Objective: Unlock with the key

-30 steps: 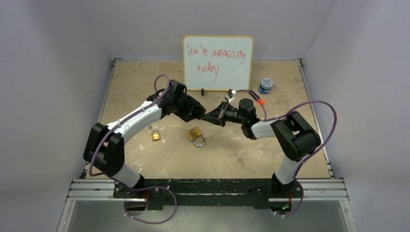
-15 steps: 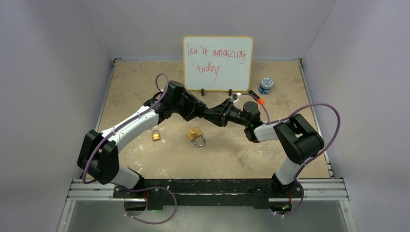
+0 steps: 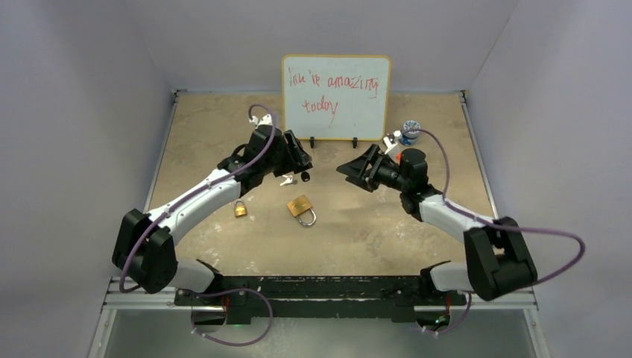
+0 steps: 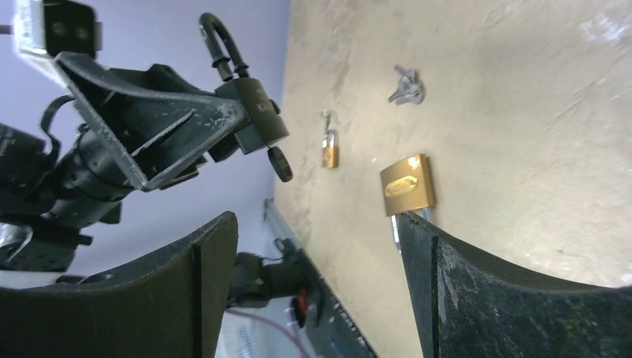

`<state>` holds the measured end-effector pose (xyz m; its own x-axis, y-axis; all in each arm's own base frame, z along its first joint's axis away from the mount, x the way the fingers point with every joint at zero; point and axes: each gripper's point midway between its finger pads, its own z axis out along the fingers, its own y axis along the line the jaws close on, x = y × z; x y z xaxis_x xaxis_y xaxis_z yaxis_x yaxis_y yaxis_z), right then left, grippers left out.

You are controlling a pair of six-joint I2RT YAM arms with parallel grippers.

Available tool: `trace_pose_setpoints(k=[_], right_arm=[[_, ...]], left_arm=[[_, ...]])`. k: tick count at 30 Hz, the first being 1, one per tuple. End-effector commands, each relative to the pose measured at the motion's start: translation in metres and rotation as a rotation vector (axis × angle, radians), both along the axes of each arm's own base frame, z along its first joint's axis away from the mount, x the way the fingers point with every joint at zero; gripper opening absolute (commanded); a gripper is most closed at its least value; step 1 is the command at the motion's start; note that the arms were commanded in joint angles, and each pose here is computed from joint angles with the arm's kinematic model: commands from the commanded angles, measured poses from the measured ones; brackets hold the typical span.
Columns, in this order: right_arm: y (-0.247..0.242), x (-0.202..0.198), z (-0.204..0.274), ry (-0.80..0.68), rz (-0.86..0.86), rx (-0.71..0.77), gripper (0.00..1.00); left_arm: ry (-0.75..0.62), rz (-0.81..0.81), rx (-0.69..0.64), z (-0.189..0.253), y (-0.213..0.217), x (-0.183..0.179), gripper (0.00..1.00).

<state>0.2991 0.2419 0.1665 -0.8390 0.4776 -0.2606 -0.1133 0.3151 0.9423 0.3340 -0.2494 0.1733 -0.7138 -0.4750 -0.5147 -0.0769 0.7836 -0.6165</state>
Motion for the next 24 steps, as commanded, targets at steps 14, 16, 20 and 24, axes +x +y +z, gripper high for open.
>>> trace_pose_setpoints(k=[14,16,20,24], right_arm=[[-0.035,0.011,0.097,-0.316,0.042,-0.485,0.83],[-0.037,0.018,0.102,-0.295,0.049,-0.523,0.83],[-0.029,0.021,0.098,-0.253,0.111,-0.525,0.83],[-0.010,0.011,0.099,-0.253,0.216,-0.454,0.83]], left_arm=[[-0.839,-0.894,0.123,0.098,-0.066,-0.031,0.00],[-0.905,-0.928,0.117,0.102,-0.069,-0.035,0.00],[-1.004,-0.991,0.143,0.102,-0.071,-0.040,0.00],[-1.045,-1.032,0.173,0.100,-0.073,-0.041,0.00]])
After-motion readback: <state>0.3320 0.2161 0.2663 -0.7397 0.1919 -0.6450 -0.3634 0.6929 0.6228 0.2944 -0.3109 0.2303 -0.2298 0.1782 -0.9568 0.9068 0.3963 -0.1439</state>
